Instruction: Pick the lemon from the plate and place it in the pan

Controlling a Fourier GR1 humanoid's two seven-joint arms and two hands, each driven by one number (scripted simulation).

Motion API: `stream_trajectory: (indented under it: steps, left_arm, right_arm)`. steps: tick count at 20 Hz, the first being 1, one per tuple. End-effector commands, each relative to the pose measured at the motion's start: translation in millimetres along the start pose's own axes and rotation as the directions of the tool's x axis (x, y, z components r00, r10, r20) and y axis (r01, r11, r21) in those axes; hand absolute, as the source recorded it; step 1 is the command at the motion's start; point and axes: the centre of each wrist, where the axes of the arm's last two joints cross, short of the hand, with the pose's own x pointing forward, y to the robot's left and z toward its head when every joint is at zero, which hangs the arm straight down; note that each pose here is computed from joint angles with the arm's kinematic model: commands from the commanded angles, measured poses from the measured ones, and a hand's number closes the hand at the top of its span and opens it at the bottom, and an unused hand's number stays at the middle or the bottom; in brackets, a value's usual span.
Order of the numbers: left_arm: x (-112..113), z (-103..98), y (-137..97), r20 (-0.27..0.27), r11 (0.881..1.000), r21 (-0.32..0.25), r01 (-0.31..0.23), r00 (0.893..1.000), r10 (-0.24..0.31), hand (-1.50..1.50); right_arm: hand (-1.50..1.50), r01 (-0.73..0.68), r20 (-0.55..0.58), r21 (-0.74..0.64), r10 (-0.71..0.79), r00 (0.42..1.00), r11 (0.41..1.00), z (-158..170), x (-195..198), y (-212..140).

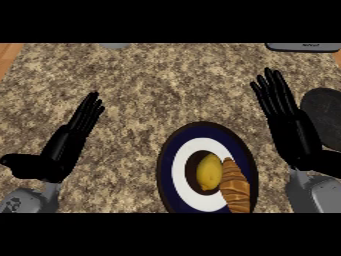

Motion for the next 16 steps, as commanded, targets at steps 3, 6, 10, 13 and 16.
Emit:
stream_trajectory:
  steps: [3,6,10,13,16]
  left_arm:
    - [8.6,6.7,20.1,-0.035,0.979,0.199,0.035,0.999,-0.028,0.0]
    - [15.4,-0.7,64.2,-0.09,0.923,0.377,0.073,0.995,-0.042,0.0]
    - [7.9,7.6,54.2,-0.137,0.929,0.367,0.043,0.99,0.008,0.0]
    - [19.4,1.9,54.3,-0.149,0.93,0.364,0.04,0.989,0.016,0.0]
    - [33.1,-7.2,55.8,-0.165,0.937,0.348,0.04,0.986,0.02,0.0]
  right_arm:
    - [1.5,0.053,0.165,-0.183,-0.023,0.986,0.982,21.4,7.4,-2.3]
    - [1.5,0.106,0.332,-0.314,0.004,0.943,0.944,46.3,23.2,-31.7]
    - [1.5,-0.335,-0.006,-0.541,0.395,0.919,0.771,133.0,-21.2,-37.6]
    - [-1.5,-0.403,-0.111,-0.508,0.406,0.907,0.761,204.2,-35.4,-10.7]
    - [-1.5,-0.511,-0.164,-0.495,0.501,0.85,0.703,232.2,-10.0,-26.8]
